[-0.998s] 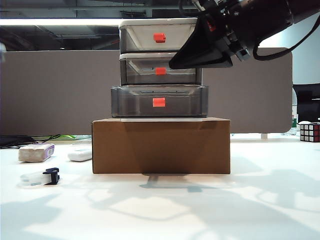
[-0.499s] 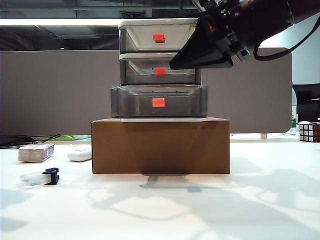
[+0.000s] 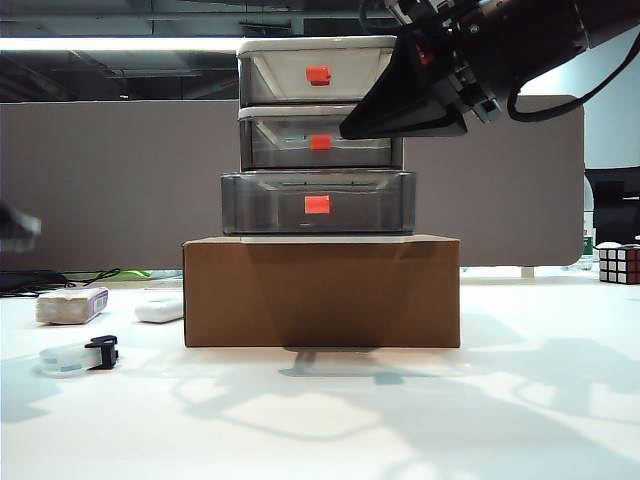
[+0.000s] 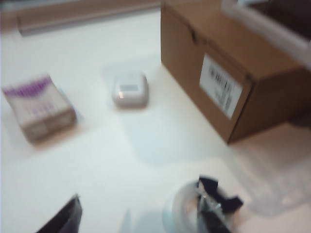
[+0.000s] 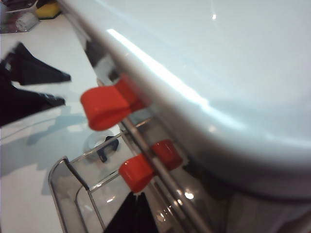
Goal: Open the third layer of the drawer on the table, pick up the transparent tape on the table and put it in, and finally close the drawer.
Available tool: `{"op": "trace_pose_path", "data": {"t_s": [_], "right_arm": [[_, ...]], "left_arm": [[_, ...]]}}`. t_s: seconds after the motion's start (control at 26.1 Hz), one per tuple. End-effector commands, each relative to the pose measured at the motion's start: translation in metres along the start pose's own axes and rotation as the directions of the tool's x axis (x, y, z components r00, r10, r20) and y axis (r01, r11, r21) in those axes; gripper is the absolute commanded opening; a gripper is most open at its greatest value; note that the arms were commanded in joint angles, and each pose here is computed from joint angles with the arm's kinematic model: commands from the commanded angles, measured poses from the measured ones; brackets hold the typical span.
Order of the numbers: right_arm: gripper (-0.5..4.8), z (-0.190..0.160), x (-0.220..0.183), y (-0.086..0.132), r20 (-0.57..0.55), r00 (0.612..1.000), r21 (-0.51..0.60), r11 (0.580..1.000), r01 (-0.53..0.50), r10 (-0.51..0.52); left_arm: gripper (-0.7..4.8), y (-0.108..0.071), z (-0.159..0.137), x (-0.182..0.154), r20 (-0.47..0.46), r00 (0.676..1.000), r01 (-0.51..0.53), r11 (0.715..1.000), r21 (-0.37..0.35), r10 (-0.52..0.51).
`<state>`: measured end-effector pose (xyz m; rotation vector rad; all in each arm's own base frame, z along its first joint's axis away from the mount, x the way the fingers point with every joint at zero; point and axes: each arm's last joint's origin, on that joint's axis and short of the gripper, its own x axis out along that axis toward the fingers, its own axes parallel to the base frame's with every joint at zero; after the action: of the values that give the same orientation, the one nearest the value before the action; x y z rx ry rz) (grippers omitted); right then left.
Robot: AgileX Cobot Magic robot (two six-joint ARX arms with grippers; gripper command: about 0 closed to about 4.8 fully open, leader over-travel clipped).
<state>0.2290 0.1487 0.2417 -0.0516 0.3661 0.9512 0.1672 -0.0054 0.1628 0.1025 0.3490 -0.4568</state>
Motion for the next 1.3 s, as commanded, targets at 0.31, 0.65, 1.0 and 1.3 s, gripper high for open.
{"op": "trace_pose_path", "data": {"t_s": [0.31,0.65,1.0,1.3], "right_arm": [[-0.05,-0.001,0.001,0.0,-0.021,1.0,0.005,1.0,-0.006,0.006],[-0.05,-0.008,0.0,0.0,-0.083,0.997,-0.019,1.0,-0.007,0.006],[-0.05,-0.008,0.0,0.0,-0.083,0.996,-0.018,1.0,-0.007,0.006],[-0.05,-0.008,0.0,0.0,-0.082,0.997,-0.019,1.0,-0.006,0.004]], "left_arm": [[3.45,0.017,-0.015,0.029,-0.074,0.975,0.212,0.977,0.002,-0.211],[3.62,0.045,-0.025,0.034,-0.024,0.935,0.353,0.935,0.025,-0.353],[4.77,0.054,-0.042,0.055,-0.068,0.891,0.442,0.892,-0.098,-0.449],[4.79,0.052,-0.05,0.06,-0.086,0.873,0.478,0.877,-0.047,-0.48]]}}
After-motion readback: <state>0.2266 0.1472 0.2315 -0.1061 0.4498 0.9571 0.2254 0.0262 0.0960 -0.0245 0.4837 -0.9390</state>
